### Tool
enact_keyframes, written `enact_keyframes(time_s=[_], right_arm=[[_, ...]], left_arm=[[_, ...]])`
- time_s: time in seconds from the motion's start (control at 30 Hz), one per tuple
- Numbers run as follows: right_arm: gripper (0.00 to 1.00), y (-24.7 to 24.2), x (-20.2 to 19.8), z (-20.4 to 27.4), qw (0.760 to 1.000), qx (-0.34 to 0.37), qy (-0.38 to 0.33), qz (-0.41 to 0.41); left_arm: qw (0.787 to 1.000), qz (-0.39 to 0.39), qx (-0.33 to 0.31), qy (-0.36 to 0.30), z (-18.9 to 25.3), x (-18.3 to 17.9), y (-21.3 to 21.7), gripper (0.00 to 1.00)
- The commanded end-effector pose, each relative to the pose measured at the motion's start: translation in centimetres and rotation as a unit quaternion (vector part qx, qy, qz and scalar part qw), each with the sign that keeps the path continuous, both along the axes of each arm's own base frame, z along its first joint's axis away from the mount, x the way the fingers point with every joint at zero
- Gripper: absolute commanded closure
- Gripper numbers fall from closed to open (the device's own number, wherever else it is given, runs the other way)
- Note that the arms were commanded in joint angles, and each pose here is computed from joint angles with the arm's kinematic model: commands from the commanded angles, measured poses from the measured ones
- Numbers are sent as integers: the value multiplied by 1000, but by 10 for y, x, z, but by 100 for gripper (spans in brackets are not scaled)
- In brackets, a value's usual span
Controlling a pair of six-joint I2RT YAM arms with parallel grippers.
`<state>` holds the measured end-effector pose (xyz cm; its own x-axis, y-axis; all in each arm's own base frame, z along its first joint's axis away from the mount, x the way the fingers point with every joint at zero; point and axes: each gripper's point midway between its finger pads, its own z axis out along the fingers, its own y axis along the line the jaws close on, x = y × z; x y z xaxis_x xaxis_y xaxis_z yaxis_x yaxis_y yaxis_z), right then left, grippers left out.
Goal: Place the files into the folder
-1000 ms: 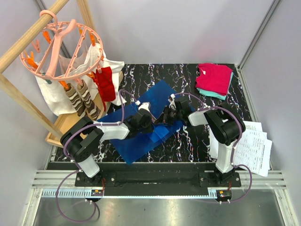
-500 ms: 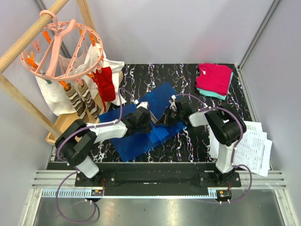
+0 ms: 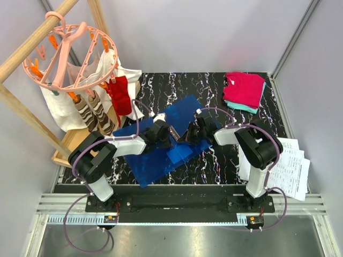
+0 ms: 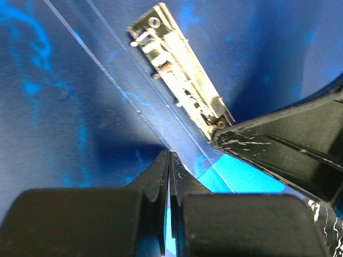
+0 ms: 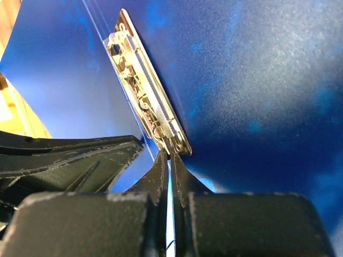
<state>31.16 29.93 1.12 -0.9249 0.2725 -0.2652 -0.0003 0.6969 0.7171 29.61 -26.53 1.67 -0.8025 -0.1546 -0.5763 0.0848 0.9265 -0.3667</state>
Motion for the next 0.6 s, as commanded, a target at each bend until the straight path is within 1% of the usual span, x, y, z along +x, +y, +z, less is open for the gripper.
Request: enact_keyframes(time_s=[0.0, 0.1, 0.13, 0.23, 0.3, 0.4, 0.57], right_arm=[[100, -93, -34, -96, 967, -224, 84, -89], [100, -100, -42, -109, 964, -233, 91, -92], [100, -98, -38, -106, 966, -230, 81, -88], [100, -84, -14, -81, 974, -211, 37, -76], [100, -70, 7, -54, 981, -181, 6, -75], [100, -52, 27, -20, 988, -140, -23, -69], [100, -28, 37, 8, 995, -81, -25, -53]], left_arm=[[992, 19, 101, 72, -49, -38, 56, 100], [992, 15, 105, 68, -46, -39, 59, 100], [992, 16, 107, 67, -46, -38, 60, 100], [992, 14, 106, 68, -48, -40, 60, 100], [992, 14, 105, 73, -51, -42, 60, 100], [992, 15, 104, 76, -54, -46, 61, 100], [992, 15, 106, 74, -53, -47, 64, 100]])
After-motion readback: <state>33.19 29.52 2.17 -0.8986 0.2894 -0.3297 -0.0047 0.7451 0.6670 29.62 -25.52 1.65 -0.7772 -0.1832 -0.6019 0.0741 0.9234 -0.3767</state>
